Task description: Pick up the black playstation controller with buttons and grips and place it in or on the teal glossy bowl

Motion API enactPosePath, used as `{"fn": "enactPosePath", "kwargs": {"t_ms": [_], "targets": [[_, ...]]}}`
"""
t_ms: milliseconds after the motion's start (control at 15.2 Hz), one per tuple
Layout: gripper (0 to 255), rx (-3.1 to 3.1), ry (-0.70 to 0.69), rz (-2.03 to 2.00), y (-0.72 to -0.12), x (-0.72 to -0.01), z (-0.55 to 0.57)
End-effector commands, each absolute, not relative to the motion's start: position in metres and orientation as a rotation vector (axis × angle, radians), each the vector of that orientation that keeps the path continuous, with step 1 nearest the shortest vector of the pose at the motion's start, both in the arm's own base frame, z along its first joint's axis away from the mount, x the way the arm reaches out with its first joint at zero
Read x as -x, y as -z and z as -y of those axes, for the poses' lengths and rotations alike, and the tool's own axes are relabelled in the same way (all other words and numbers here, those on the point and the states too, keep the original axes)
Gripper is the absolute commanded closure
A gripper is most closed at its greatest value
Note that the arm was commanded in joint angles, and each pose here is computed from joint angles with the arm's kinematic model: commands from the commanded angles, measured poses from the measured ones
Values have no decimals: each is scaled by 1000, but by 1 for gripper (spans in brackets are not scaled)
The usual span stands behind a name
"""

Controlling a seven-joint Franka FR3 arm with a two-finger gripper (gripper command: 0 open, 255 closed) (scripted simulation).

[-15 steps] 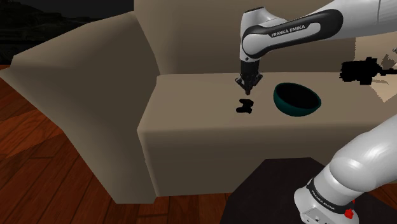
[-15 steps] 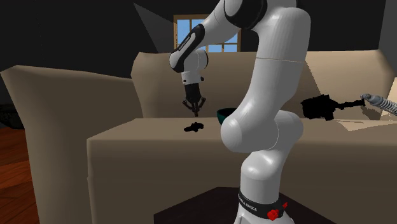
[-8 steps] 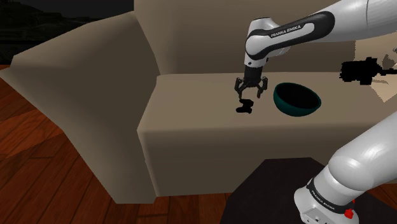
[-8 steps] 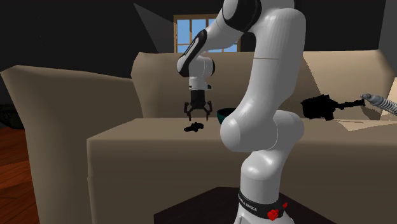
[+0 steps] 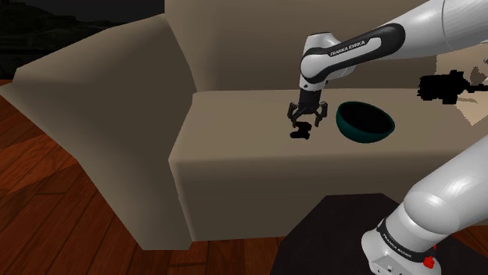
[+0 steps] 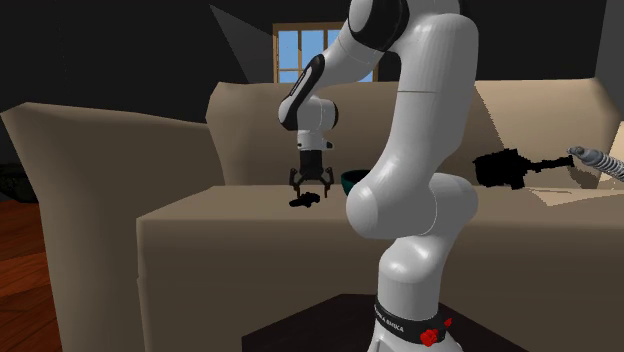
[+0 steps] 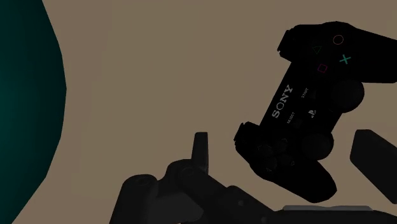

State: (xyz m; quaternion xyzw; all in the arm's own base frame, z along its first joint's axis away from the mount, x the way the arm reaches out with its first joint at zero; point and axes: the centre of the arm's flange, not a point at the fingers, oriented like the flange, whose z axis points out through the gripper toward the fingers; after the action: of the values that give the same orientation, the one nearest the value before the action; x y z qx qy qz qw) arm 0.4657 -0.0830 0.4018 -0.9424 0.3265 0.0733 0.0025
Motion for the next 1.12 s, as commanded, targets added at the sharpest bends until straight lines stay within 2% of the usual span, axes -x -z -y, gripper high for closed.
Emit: {"fn": "enactPosePath", "kwargs": {"t_ms": [0, 198, 264, 1056], "targets": [[0, 2956, -230, -1024, -401, -466, 83], [0, 2956, -230, -1024, -401, -466, 83], [255, 2956, -230, -1024, -401, -466, 83], [255, 2956, -230, -1024, -417, -466, 83]]}}
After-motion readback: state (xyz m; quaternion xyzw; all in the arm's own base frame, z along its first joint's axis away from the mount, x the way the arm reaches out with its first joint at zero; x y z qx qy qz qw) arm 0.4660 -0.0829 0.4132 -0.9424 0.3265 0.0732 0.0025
